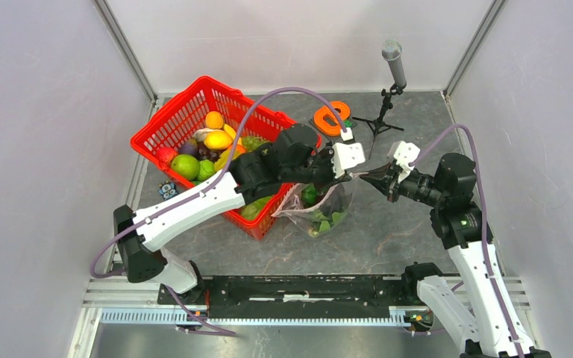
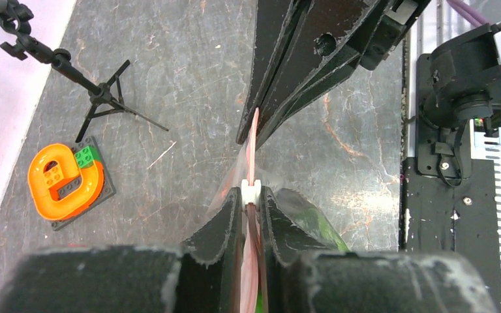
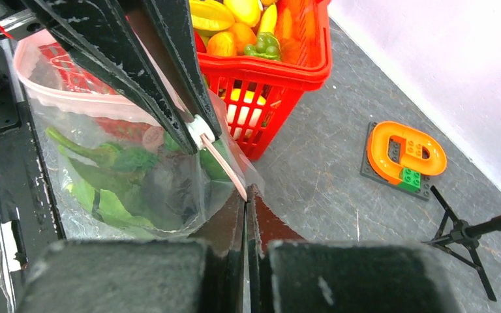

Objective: Place the food in the zip-top bag and seal the zipper
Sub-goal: Zip the zipper food storage bag at the center of the board.

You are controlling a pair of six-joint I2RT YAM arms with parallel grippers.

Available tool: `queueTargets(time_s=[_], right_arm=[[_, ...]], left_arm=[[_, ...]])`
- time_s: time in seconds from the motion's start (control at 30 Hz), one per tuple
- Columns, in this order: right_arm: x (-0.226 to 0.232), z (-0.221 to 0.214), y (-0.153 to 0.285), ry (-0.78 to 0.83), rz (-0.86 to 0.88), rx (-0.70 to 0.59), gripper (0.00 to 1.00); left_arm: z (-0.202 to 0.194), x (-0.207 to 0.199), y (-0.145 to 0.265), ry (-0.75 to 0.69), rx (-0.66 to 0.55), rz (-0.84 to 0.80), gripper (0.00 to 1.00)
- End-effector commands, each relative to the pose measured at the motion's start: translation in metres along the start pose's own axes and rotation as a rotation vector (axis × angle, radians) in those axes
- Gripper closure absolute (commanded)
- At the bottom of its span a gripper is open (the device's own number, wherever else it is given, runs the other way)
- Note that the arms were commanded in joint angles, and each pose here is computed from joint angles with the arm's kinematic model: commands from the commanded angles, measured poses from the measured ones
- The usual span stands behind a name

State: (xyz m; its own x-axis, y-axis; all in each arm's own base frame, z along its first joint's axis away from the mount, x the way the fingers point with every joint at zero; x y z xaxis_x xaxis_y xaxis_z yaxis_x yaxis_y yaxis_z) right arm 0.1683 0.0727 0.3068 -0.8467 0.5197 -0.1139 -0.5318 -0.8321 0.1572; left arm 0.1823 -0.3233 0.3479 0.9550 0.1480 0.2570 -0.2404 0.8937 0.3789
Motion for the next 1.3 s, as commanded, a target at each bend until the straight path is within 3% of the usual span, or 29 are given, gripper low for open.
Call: queueTargets(time_s=[0.0, 0.03, 0.13, 0.23, 0.37, 0.57, 0.73, 1.03, 1.27], right_arm=[[0.003, 0.012, 0.0, 0.065, 0.06, -0.075, 0.94], [0.004, 0.012, -0.001, 0.064, 0.075, -0.084, 0.82], [0.007, 0.011, -0.003, 0.091, 0.15, -0.088, 0.58], [0.006, 0.011, -0.005, 0.122, 0.187, -0.102, 0.5], [0.005, 0.007, -0.008, 0.12, 0.223, -0.083, 0.56], [0.01, 0.005, -0.013, 0.124, 0.33, -0.118, 0.75], [0.008, 0.004, -0.011, 0.122, 0.256, -0.098, 1.0], [0.017, 0.006, 0.003, 0.153, 0.03, -0.262, 1.0], [0.011, 0.005, 0.003, 0.081, -0.049, -0.229, 1.0]], left_arm=[[0.008, -0.002, 0.017, 0.027, -0.056, -0.028, 0.98], [0.011, -0.002, 0.016, 0.03, -0.068, -0.043, 0.98], [0.019, -0.003, 0.014, 0.038, -0.09, -0.087, 0.98], [0.023, -0.003, 0.012, 0.037, -0.097, -0.119, 0.98], [0.025, -0.002, 0.013, 0.03, -0.105, -0.112, 0.98], [0.023, -0.002, 0.013, 0.032, -0.096, -0.117, 0.98], [0.022, -0.003, 0.013, 0.035, -0.097, -0.107, 0.98], [0.015, 0.001, 0.02, 0.072, -0.095, -0.054, 0.98], [0.013, 0.001, 0.023, 0.089, -0.098, -0.057, 0.98]])
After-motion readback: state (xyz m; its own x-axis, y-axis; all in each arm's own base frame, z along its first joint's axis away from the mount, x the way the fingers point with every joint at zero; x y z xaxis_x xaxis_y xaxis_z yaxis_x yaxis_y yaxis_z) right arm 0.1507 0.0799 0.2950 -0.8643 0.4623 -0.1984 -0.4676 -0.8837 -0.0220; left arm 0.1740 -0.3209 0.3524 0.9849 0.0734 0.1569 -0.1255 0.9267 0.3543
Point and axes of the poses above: each gripper's point midway between its finger pads, its own y axis back along the fingers, its own x axis along the line the jaws close on, z = x × y, the point moved 10 cm from there along y, back along the fingers, and after that the axes turned 3 degrees about -y, right-handed, at the moved point
